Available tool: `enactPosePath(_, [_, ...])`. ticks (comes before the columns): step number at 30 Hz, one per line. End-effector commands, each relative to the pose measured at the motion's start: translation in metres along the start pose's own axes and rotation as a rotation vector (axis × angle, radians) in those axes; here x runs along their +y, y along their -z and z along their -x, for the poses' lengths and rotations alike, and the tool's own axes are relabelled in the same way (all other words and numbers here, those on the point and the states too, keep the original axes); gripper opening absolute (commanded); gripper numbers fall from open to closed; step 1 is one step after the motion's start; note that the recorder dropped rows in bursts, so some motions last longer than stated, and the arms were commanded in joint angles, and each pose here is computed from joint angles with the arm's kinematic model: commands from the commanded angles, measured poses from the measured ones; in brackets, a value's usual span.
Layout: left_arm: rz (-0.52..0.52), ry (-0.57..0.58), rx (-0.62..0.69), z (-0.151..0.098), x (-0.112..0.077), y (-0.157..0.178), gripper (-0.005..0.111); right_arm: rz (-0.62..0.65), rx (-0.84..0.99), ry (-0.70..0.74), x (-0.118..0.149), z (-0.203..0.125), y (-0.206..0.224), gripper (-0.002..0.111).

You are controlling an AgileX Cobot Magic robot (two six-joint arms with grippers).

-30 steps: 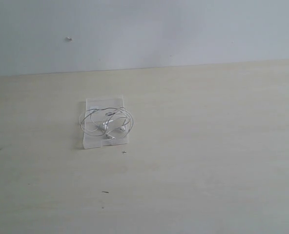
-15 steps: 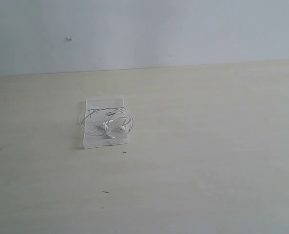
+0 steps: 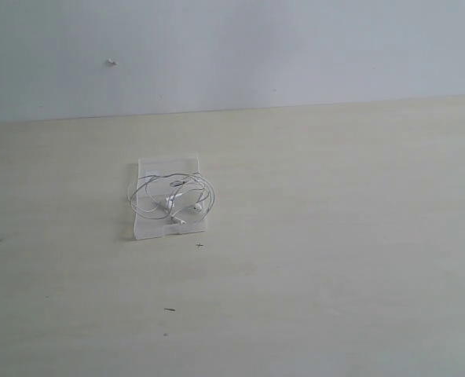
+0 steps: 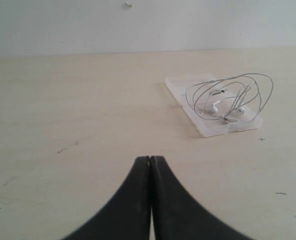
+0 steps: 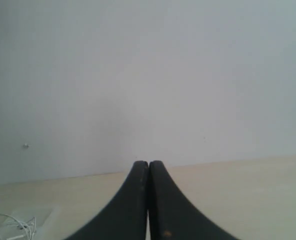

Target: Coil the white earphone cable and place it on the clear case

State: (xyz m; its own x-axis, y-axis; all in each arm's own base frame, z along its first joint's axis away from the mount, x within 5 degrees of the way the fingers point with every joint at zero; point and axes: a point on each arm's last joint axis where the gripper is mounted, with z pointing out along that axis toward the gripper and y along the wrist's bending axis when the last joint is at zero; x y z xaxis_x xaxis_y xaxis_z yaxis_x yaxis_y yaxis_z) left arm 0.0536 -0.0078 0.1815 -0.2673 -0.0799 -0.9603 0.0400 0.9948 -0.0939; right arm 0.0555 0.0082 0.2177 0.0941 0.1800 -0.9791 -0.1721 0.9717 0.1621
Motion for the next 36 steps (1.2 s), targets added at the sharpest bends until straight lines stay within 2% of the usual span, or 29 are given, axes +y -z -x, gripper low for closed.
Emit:
enactPosePath(1, [0.003, 0.004, -0.011, 0.001, 0.000, 0.000, 0.000, 0.005, 0.047, -0.002, 0.000, -0.006, 0.001, 0.000])
enactPosePath(3, [0.003, 0.004, -0.011, 0.001, 0.000, 0.000, 0.000, 0.004, 0.048, -0.050, 0.000, -0.006, 0.001, 0.000])
enactPosePath(6, [0.003, 0.004, -0.011, 0.001, 0.000, 0.000, 0.000, 0.004, 0.048, 0.018, 0.000, -0.006, 0.001, 0.000])
enactPosePath(9, [0.003, 0.004, -0.011, 0.001, 0.000, 0.000, 0.000, -0.001, 0.070, 0.010, 0.000, -0.008, 0.001, 0.000])
enactPosePath(18, [0.003, 0.002, -0.011, 0.001, 0.000, 0.000, 0.000, -0.082, 0.332, 0.025, -0.008, -0.031, 0.006, 0.000])
enactPosePath(36, [0.003, 0.000, -0.011, 0.001, 0.000, 0.000, 0.000, -0.084, 0.336, 0.025, -0.008, -0.031, 0.006, 0.000])
